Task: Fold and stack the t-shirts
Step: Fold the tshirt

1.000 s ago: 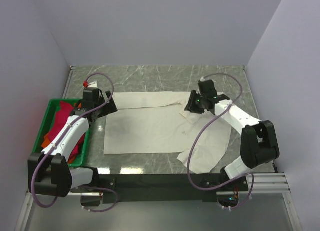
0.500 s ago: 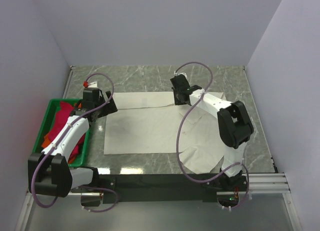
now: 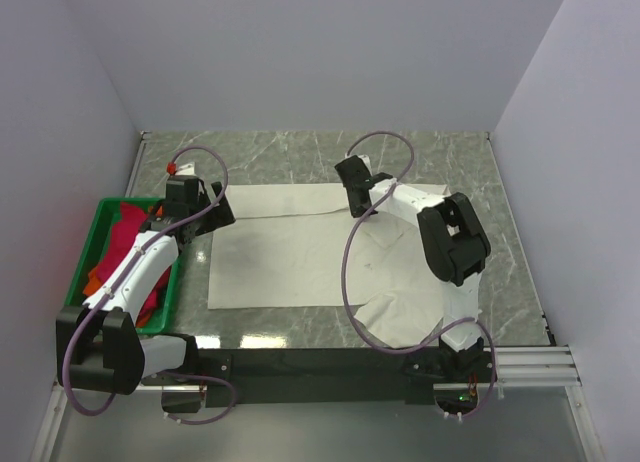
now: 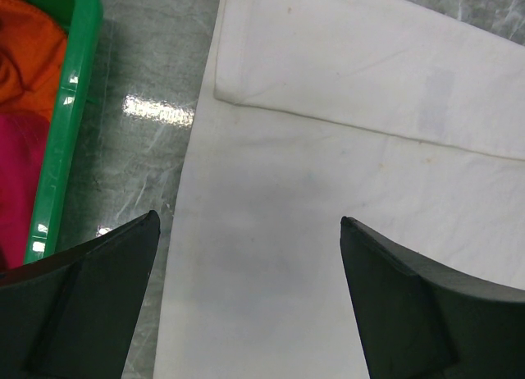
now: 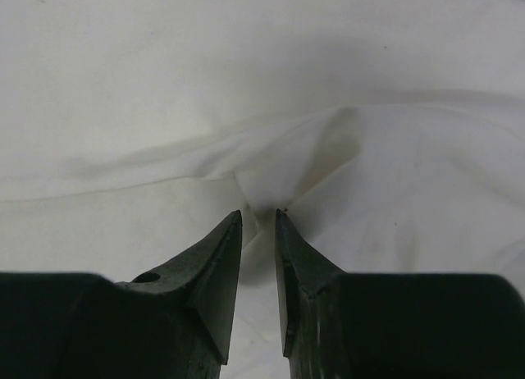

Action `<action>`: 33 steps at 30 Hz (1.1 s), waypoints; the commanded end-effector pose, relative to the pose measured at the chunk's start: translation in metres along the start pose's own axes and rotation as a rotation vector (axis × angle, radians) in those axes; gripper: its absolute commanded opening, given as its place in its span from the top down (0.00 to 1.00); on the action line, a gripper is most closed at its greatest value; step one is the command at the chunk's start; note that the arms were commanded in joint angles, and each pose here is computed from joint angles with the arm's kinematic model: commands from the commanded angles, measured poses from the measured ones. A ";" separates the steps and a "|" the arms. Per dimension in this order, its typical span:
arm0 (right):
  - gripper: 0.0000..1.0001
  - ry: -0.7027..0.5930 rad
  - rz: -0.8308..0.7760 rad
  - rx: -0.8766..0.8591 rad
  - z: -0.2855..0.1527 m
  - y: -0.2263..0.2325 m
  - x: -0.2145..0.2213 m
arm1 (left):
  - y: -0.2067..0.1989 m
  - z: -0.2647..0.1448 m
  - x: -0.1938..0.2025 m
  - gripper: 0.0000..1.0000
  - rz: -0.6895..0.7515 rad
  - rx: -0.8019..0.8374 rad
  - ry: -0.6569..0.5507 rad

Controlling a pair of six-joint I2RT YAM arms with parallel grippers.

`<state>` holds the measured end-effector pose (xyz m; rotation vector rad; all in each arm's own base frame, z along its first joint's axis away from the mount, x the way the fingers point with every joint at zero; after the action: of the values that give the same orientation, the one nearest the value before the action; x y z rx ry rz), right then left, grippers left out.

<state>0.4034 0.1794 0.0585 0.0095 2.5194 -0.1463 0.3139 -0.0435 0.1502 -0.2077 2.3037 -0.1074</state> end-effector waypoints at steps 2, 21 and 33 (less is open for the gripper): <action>0.70 -0.043 0.008 0.057 0.004 -0.003 -0.016 | -0.001 0.000 -0.006 0.03 0.012 0.003 -0.020; 1.00 -0.031 0.046 -0.065 -0.037 0.004 -0.034 | -0.001 -0.001 -0.007 0.03 0.014 0.004 -0.021; 0.97 0.193 0.191 -0.306 -0.050 0.034 -0.039 | -0.002 -0.001 -0.005 0.03 0.014 0.010 -0.015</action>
<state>0.4122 0.2112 0.1140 0.0775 2.6162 0.1759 0.3138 -0.0436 0.1502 -0.2076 2.3042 -0.1078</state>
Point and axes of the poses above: each gripper's point midway between its finger pads, its own z axis out along the fingers, its own y axis along the line the jaws close on, x = y × z, the point moved 3 cm from there along -z, back along the fingers, and after that the axes turned 9 degrees about z, right-handed, at the moved point
